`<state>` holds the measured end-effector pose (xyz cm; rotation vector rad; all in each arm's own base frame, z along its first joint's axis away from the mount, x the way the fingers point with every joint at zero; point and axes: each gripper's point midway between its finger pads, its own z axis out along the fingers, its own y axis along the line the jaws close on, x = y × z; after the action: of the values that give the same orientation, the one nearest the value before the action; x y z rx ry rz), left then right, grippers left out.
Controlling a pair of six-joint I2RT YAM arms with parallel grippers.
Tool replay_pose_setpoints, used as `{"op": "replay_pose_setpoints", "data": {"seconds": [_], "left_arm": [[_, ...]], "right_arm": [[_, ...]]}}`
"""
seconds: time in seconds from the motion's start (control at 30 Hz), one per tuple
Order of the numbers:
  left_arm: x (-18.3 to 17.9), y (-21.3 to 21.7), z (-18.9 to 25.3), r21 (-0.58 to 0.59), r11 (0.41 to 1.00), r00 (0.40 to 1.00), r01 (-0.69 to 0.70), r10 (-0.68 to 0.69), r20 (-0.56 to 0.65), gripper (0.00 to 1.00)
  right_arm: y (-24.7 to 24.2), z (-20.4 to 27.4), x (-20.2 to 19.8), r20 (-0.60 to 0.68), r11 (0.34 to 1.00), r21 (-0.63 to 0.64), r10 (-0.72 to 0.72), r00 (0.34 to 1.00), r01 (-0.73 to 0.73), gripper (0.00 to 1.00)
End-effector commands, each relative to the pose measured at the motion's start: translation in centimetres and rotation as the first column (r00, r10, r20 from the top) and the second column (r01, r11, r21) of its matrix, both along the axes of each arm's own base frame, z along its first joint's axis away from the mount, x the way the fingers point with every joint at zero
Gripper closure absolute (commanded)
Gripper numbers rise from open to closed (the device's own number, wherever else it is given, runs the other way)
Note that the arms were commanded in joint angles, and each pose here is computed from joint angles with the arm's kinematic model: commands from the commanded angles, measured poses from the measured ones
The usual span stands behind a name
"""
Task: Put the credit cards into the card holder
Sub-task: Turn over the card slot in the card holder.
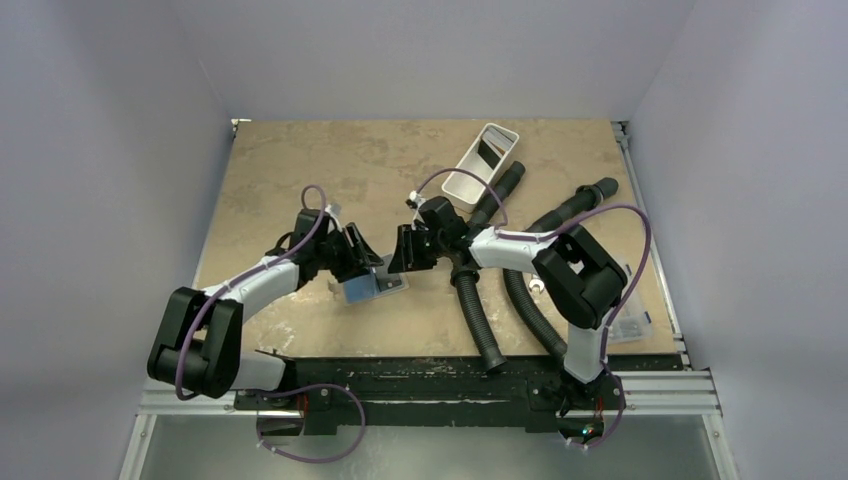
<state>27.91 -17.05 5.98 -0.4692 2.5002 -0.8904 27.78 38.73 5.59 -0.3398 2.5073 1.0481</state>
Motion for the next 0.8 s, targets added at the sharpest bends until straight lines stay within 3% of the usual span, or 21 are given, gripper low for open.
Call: {"op": "replay_pose_setpoints", "data": {"seconds": [0.0, 0.27, 0.47, 0.6, 0.77], "left_arm": [[1.8, -0.7, 1.7, -0.013, 1.000, 0.997, 0.008, -0.007, 0.073, 0.44], [2.1, -1.1, 1.6, -0.008, 1.000, 0.997, 0.021, -0.020, 0.070, 0.38], [1.3, 0.5, 1.7, 0.086, 0.996, 0.997, 0.018, -0.024, 0.072, 0.33], [0.1, 1.9, 1.9, 0.113, 0.993, 0.998, -0.027, 0.019, 0.066, 0.31], [0.8, 5.6, 6.8, 0.226, 0.965, 0.972, -0.133, 0.082, 0.222, 0.29]], "right_arm": [[-0.1, 2.5, 0.7, 0.066, 0.999, 0.040, -0.002, 0.998, 0.000, 0.58], [-1.2, 3.2, 1.1, 0.098, 1.000, 0.023, -0.008, 0.995, 0.005, 0.55], [-3.1, 3.9, 2.6, 0.136, 0.999, -0.020, -0.033, 0.990, 0.036, 0.52], [-6.6, 5.3, 5.9, 0.231, 0.986, -0.131, -0.075, 0.970, 0.107, 0.43], [-13.7, 10.3, 13.3, 0.465, 0.887, -0.341, -0.129, 0.876, 0.312, 0.31]]}}
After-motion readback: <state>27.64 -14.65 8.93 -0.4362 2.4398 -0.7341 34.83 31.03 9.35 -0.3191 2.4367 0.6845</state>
